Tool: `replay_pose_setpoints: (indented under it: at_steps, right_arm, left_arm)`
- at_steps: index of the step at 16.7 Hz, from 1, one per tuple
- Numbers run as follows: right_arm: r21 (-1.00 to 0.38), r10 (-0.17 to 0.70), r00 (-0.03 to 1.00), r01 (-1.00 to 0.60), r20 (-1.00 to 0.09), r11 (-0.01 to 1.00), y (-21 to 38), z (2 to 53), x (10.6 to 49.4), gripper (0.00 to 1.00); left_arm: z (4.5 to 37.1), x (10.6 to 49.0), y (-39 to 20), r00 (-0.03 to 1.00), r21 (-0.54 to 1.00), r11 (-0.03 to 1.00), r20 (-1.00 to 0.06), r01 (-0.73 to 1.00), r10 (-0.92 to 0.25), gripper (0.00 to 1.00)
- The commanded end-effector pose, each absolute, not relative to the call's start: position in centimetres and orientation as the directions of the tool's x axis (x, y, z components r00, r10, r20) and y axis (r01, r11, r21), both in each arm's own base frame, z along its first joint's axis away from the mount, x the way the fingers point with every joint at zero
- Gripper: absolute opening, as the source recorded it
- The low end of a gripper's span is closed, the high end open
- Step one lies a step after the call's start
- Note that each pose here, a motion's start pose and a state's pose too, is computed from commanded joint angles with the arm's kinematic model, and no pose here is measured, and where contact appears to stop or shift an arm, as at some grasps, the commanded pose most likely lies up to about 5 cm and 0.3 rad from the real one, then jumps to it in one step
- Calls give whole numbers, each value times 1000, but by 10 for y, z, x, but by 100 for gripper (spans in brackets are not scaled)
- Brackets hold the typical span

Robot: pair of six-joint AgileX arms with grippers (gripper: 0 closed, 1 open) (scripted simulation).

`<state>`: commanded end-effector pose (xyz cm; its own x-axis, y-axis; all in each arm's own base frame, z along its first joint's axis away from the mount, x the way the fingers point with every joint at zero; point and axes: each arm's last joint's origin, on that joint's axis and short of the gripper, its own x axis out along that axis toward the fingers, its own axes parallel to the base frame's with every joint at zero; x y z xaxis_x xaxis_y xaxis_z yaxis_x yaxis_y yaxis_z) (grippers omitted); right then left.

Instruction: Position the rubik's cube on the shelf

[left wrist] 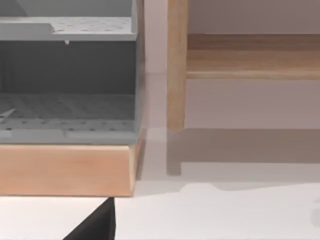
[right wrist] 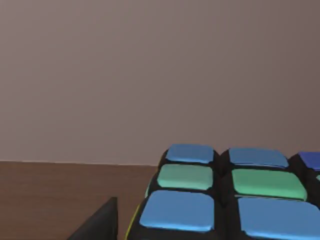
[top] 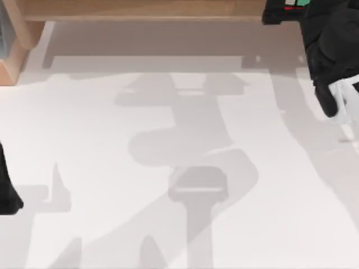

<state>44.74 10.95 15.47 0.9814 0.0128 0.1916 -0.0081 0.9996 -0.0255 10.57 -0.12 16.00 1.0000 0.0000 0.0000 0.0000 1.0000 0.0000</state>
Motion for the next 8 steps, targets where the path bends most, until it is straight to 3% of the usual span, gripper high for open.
replay_pose_setpoints:
  at_steps: [4,8]
  right_arm:
    - [-164,137,981,-113,141,980,79,141,420,100]
    - [-365,324,946,-297,13,882,32,111,367,100]
  left_arm:
    - [160,106,-1,1000,0,1000,0,0,0,100]
    - [160,106,-1,1000,0,1000,0,0,0,100]
